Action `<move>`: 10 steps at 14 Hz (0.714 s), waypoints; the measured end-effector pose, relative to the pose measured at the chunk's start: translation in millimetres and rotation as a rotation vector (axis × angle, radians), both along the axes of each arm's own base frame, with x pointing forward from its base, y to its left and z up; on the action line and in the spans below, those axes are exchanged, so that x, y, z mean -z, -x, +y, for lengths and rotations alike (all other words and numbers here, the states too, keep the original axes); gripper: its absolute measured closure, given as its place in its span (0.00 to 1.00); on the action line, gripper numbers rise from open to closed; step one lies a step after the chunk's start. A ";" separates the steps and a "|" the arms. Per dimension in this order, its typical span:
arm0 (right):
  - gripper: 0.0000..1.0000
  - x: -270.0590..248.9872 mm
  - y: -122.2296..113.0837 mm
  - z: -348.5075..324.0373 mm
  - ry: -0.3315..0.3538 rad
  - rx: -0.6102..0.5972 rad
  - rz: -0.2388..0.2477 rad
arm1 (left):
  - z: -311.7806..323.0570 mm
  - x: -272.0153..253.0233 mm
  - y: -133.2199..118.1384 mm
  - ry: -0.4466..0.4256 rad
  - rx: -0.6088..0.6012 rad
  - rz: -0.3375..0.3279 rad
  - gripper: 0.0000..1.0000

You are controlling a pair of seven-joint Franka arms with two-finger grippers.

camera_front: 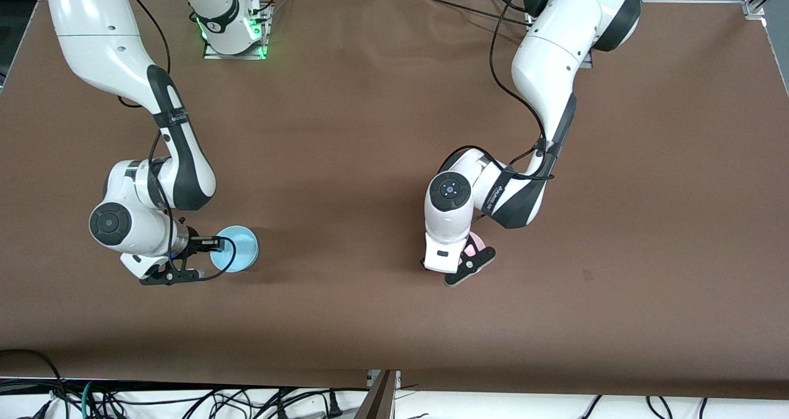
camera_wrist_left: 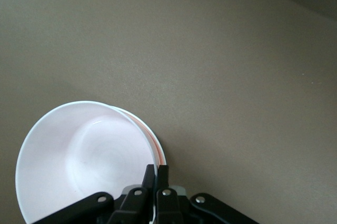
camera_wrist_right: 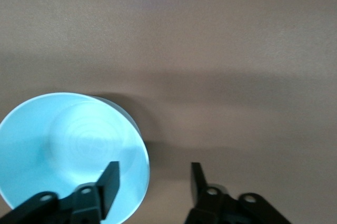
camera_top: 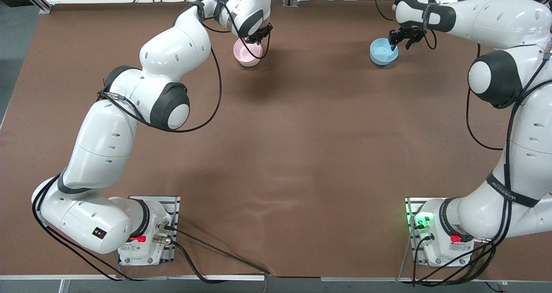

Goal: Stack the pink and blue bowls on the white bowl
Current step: 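Lower the pink bowl into the white bowl and open the left gripper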

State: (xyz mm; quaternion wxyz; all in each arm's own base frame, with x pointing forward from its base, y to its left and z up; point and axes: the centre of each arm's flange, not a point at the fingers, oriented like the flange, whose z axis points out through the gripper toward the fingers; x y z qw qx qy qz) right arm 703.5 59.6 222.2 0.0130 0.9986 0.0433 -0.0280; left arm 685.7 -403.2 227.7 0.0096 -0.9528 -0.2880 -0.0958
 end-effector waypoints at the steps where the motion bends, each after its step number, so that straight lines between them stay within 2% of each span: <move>1: 0.41 1.6 0.2 0.1 -0.002 0.001 0.002 | 0.5 3.5 0.2 -0.004 0.008 0.003 0.97; 3: 0.58 2.6 0.3 0.3 -0.003 0.002 0.004 | 0.5 5.7 -0.4 -0.002 0.013 -0.002 0.97; 4: 0.58 2.7 0.3 0.3 -0.003 0.002 0.004 | 0.5 5.6 -0.8 -0.001 0.014 -0.005 0.93; 5: 0.67 2.7 0.3 0.3 -0.003 0.003 0.004 | 0.8 5.9 -1.6 0.001 0.016 -0.010 0.93; 6: 0.74 2.7 0.3 0.3 -0.004 0.003 0.004 | 1.1 6.1 -2.5 0.004 0.018 -0.016 0.86; 7: 0.74 2.8 0.4 0.4 -0.005 0.004 0.004 | 2.0 6.6 -3.2 0.003 0.020 -0.019 0.78; 10: 0.98 -0.2 -0.7 2.6 -0.018 0.011 0.001 | 5.5 8.7 -6.3 0.001 0.029 -0.030 0.50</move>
